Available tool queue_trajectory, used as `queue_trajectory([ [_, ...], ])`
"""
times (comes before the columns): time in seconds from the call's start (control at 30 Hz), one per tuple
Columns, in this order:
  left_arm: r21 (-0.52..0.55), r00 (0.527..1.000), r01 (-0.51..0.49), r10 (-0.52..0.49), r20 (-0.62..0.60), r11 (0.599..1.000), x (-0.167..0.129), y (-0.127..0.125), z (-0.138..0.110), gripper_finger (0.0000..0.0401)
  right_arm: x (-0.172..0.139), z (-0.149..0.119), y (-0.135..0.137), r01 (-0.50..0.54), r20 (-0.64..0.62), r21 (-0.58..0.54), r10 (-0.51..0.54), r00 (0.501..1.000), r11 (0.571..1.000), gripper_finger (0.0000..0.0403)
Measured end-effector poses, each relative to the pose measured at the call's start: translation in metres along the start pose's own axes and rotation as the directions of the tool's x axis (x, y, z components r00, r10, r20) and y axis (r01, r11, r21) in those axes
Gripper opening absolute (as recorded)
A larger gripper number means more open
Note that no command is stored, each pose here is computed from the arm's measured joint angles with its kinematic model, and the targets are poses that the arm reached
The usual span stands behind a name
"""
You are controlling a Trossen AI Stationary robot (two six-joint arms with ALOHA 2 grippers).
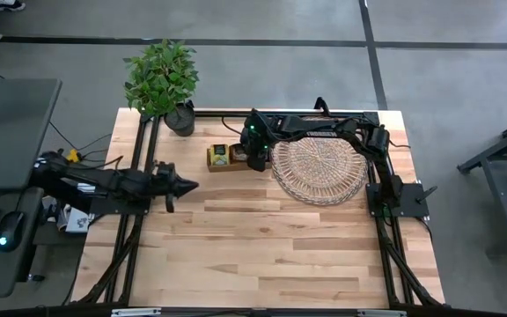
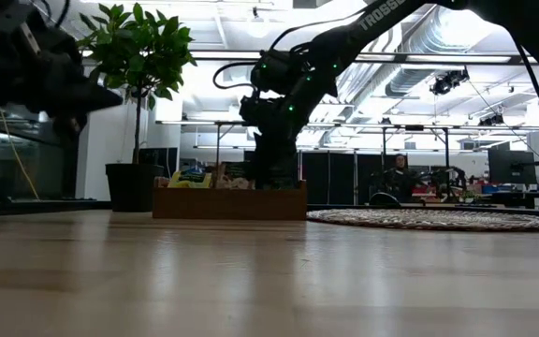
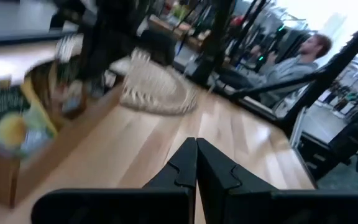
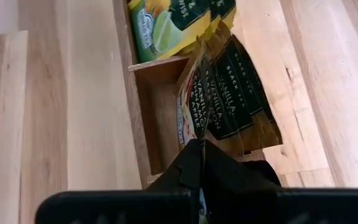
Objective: Pick & Place Tea
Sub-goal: Put the brown tea bag into the middle section of the wooden organizer
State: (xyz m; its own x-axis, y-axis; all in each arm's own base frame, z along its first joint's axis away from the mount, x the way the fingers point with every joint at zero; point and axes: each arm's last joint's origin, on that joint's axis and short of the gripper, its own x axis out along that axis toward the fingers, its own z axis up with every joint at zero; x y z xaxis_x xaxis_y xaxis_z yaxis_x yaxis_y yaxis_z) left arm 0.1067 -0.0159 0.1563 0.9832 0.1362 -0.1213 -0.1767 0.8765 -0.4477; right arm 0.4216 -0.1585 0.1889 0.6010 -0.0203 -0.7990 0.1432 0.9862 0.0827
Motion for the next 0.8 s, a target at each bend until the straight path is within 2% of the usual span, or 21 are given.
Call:
queue_trajectory([
  [0.2,0.061,0.997,0.04,-0.044,0.064,0.997,-0.0053,-0.0015,0.0065,0.0001,0.0,0.0001,0.0008,-0.028,0.004,0.001,0.028,1.0,1.0,0.0],
  [0.37,0.071,0.993,0.111,-0.114,0.039,0.991,-0.0065,-0.0034,0.0064,0.0001,-0.0006,-0.0001,-0.0013,-0.044,0.007,0.001,0.044,0.999,0.999,0.0001],
  [0.47,0.071,0.992,0.115,-0.117,0.036,0.991,-0.0065,-0.0034,0.0062,0.0001,-0.0005,-0.0001,-0.0012,-0.042,0.007,-0.026,0.042,0.999,0.999,0.0007],
  [0.63,0.069,0.992,0.122,-0.124,0.032,0.99,-0.0065,-0.0036,0.0061,0.0001,-0.0004,0.0004,-0.0008,-0.034,0.011,-0.045,0.034,0.999,0.998,0.0043],
  [0.8,0.069,0.99,0.134,-0.136,0.025,0.989,-0.0065,-0.0039,0.0058,0.0,-0.0016,0.0015,-0.0021,-0.03,0.015,-0.032,0.031,0.999,0.999,0.011],
])
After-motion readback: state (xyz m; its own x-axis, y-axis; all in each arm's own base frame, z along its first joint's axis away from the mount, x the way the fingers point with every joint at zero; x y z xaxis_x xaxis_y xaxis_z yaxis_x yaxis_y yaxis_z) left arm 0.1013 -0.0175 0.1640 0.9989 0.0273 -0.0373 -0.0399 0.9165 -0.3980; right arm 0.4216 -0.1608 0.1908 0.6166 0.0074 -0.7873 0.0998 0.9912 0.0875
